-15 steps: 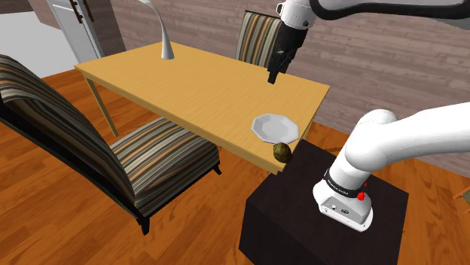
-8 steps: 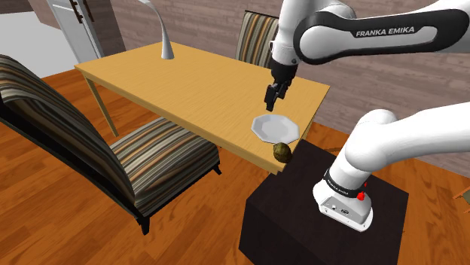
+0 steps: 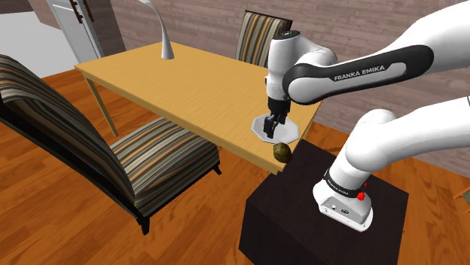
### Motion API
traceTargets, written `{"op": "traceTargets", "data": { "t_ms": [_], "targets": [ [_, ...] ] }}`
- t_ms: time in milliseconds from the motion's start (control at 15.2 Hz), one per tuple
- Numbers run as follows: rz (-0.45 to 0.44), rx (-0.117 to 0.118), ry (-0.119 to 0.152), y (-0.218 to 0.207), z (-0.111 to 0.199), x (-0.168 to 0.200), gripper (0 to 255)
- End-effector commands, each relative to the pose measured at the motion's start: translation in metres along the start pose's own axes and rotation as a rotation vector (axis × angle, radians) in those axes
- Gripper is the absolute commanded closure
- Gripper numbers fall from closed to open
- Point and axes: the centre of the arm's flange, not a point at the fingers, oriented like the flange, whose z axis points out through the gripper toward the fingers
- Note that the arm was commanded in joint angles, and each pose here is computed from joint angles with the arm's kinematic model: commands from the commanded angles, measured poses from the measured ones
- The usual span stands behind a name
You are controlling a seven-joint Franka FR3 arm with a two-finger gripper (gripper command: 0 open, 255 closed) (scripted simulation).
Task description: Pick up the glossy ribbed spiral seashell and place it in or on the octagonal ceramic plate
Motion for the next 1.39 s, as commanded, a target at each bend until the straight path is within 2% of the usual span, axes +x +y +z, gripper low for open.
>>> {"op": "traceTargets", "data": {
  "t_ms": [0, 132, 594, 1122, 1188, 1320],
  "targets": [
    [0.01, -0.013, -0.029, -0.006, 0.025, -0.006, 0],
    [0.015, -0.021, -0.048, -0.01, 0.041, -0.008, 0],
    [0.015, -0.021, -0.048, -0.009, 0.08, -0.01, 0],
    [0.015, -0.021, -0.048, -0.009, 0.08, -0.01, 0],
    [0.015, -0.021, -0.048, -0.009, 0.08, -0.01, 255],
    [0.015, -0.021, -0.048, -0.009, 0.08, -0.01, 255]
  ]
}}
